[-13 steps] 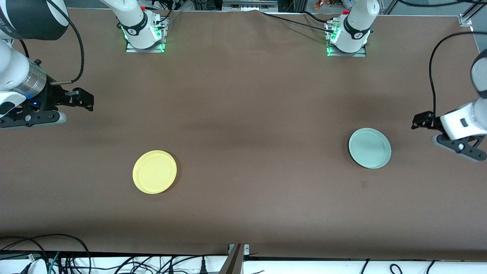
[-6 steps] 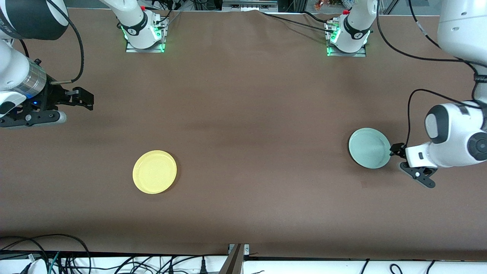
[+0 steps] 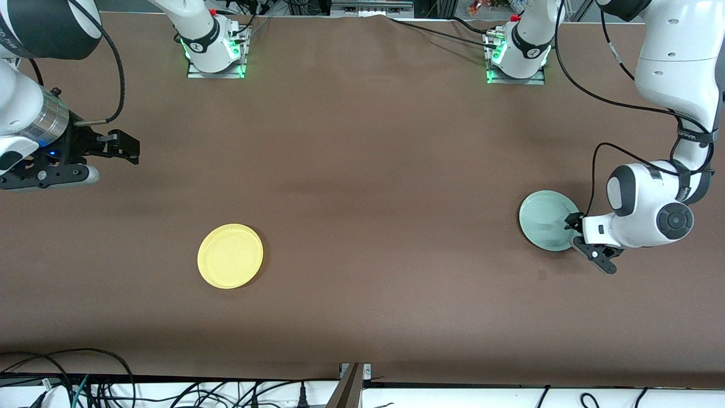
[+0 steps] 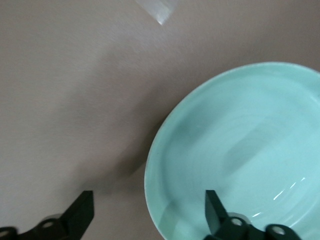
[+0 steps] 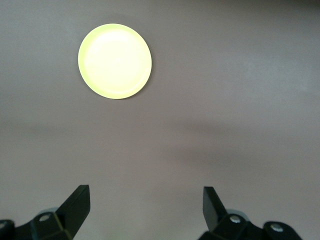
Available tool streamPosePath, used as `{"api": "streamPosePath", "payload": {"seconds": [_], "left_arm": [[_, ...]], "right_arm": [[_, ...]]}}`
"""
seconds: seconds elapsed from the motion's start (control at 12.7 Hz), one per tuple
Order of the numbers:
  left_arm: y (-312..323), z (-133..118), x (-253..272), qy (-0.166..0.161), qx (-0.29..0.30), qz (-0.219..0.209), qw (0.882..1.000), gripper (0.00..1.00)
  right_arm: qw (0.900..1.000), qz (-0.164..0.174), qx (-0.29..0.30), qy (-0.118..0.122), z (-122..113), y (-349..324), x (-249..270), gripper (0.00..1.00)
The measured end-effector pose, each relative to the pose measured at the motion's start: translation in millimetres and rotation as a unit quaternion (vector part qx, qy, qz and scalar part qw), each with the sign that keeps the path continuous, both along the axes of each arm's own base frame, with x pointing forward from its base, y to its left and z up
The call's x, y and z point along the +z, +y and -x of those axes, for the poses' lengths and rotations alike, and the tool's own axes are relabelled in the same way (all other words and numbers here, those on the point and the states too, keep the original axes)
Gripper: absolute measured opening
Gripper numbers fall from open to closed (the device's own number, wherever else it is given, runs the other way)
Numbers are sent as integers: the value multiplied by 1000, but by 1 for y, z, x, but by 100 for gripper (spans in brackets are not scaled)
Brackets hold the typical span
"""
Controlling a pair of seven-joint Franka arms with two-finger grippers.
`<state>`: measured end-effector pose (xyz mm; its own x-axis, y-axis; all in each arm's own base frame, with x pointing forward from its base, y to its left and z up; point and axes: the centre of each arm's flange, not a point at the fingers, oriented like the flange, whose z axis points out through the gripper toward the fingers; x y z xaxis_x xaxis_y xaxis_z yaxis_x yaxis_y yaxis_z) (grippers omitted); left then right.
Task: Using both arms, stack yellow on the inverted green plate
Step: 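Lower the left gripper to the green plate rim and grasp it, then lift the green plate with the left gripper and flip it over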
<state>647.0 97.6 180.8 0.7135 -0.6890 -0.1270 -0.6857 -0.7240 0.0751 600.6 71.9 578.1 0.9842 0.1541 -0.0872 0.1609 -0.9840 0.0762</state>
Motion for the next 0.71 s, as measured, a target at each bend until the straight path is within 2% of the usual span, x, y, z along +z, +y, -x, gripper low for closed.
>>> {"api": "streamPosePath", "payload": {"seconds": [0.08,0.16,0.31,0.71], "left_arm": [[0,1,-5,3,-5,2,1000,94],[-2,1,-8,3,-7,5,1000,85],[-3,1,-9,2,-10,8,1000,60],[-9,-6,1,-9,-18,10,1000,5]], "right_arm": [[1000,-3,0,0,0,1,0,100],[1000,-5,0,0,0,1,1,100],[1000,-6,0,-1,0,1,1,100],[1000,-6,0,-1,1,1,2,100]]}}
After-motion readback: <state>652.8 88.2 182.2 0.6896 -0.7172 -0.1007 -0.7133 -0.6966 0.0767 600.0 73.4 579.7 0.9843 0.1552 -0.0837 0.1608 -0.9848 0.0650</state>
